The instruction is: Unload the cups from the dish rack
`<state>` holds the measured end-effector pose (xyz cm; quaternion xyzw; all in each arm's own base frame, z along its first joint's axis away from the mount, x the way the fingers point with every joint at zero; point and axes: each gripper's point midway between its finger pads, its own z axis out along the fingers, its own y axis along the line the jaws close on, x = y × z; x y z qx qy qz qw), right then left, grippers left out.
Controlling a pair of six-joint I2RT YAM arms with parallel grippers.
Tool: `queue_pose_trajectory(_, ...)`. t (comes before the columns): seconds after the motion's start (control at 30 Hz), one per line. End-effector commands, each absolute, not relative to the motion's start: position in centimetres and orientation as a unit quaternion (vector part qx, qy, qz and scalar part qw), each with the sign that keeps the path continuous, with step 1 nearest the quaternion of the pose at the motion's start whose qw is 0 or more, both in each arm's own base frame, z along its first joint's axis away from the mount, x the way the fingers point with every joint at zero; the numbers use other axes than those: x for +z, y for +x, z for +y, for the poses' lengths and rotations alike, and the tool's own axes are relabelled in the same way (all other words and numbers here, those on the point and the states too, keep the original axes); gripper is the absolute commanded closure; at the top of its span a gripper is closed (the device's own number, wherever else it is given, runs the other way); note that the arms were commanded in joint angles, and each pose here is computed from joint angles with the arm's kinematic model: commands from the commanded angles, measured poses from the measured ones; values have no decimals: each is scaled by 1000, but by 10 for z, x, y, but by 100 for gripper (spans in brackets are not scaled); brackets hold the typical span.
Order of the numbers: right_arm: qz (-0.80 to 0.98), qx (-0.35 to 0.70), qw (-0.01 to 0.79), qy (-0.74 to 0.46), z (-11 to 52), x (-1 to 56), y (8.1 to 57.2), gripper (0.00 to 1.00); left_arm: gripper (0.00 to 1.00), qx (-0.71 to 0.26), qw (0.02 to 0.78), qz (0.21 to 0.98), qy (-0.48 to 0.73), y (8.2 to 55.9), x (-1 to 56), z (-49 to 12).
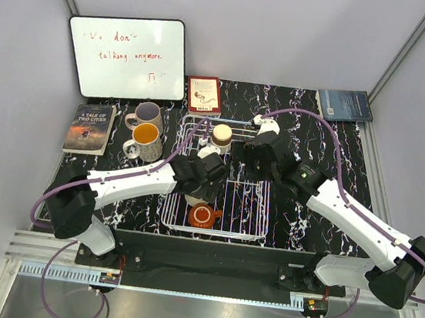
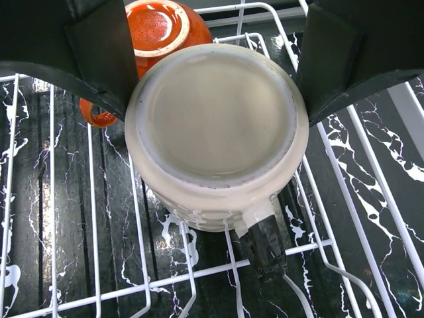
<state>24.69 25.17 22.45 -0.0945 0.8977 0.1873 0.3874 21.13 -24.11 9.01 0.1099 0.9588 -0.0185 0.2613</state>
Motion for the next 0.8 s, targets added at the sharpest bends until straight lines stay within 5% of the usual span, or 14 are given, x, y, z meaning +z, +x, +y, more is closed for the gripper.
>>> queue_pose_trajectory(0.0,888,181,412,-92,244,237,251,0,97,-50,301,947,98,225,117,-258)
queue_pose_trajectory(0.77,859,191,474,-20,213,280,253,0,100,-244,412,871,112,227,256,-293)
